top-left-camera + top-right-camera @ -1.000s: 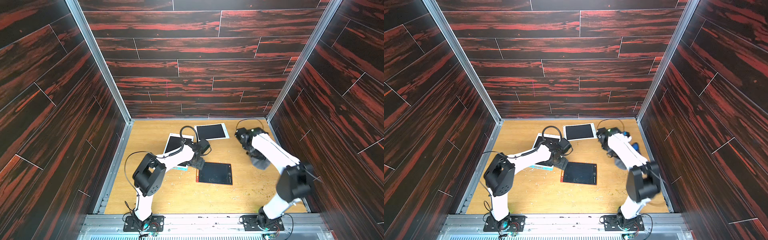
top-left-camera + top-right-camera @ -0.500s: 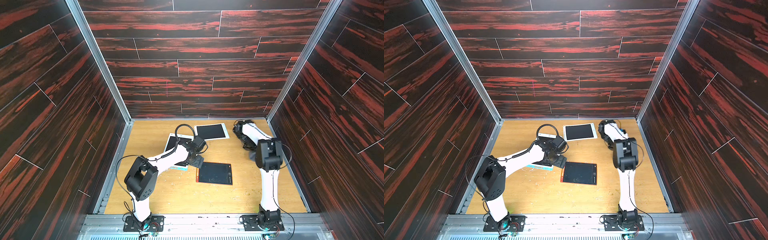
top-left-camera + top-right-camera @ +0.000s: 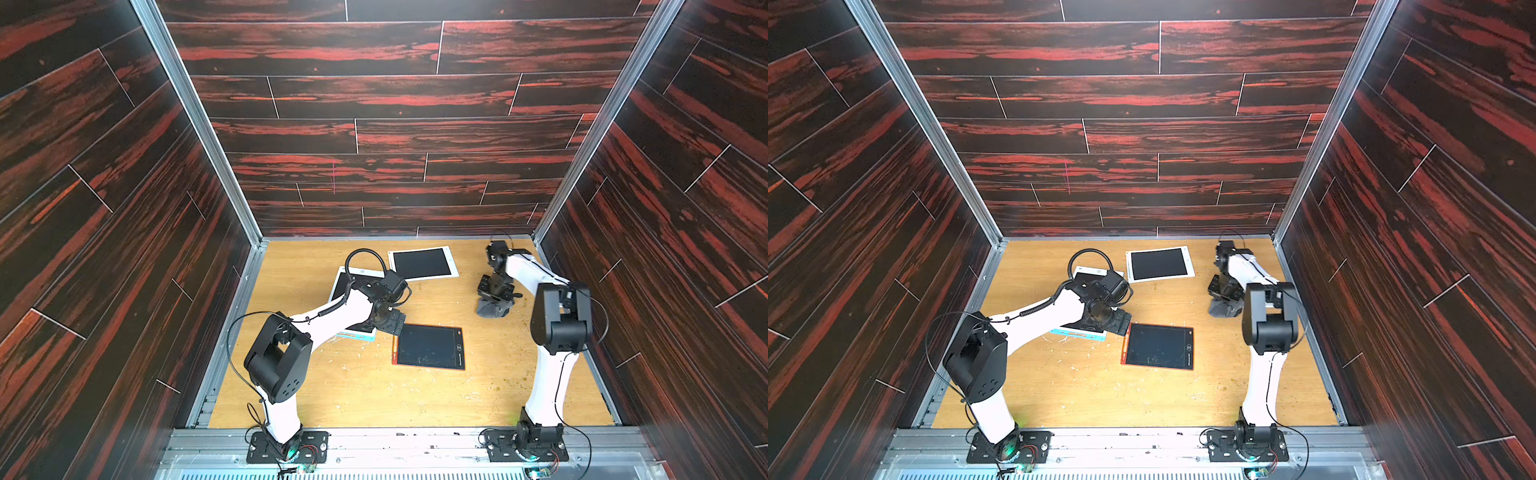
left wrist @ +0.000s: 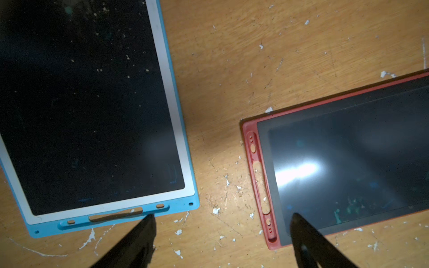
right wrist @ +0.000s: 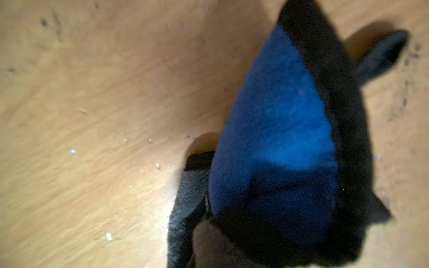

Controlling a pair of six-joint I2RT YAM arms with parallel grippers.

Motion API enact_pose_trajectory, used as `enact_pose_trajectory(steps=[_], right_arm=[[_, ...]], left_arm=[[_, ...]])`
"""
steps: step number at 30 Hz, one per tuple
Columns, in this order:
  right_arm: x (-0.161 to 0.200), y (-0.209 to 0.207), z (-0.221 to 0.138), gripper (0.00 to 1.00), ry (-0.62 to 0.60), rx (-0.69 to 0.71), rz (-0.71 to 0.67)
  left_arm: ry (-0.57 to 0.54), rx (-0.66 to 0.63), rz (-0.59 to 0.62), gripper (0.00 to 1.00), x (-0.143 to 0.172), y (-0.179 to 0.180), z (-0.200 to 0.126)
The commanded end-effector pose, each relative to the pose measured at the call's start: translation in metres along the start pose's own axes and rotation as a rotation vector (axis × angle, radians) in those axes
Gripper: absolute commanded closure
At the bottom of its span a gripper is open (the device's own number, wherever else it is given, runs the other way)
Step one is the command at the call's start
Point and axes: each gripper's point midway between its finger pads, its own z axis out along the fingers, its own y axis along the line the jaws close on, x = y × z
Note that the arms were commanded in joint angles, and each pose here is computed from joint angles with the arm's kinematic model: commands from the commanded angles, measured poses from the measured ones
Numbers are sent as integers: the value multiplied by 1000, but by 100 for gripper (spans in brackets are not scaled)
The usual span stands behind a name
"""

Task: Wipe the drawing tablet
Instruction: Place the cleaning item at the center of the board.

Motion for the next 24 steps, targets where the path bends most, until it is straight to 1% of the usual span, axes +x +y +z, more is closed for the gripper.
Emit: enact_pose_trajectory(steps=[1, 3, 4, 5, 8, 13, 16, 18, 19, 20, 21, 22, 24], right_arm=[[-2, 17, -5, 76, -11, -120, -30], [-4, 19, -11, 64, -32, -140, -28], [-6, 20, -15, 62, -48, -152, -24], [-8, 22, -20, 56, -62, -161, -22], [-16, 29, -39, 53, -105, -212, -19], [-28, 42, -80, 52, -171, -293, -6], [-33, 41, -97, 52, -199, -290, -8], [-34, 37, -100, 51, -207, -269, -10], [-33, 33, -101, 37, -214, -255, -8], [-33, 29, -102, 8, -226, -246, -3], [-32, 26, -105, 1, -250, -246, 4], [-30, 24, -107, 1, -270, -258, 8], [-26, 18, -107, 1, -272, -254, 32]], left_arm=[[-6, 3, 3, 9, -2, 2, -8], [1, 2, 3, 9, -2, 1, -6], [3, 3, 4, 9, -2, 0, -5], [3, 5, 4, 9, -3, 0, -6], [5, 4, 7, 9, -4, 0, -6], [9, -4, 8, 9, -4, 1, -7], [7, -4, 6, 9, -4, 1, -7], [6, -2, 5, 9, -5, 0, -7], [8, -2, 5, 9, -4, 1, -6], [9, 0, 5, 9, -4, 0, -6], [8, 2, 6, 9, -4, -1, -6], [9, 2, 6, 9, -4, 0, -6], [9, 1, 6, 9, -4, 0, -6]])
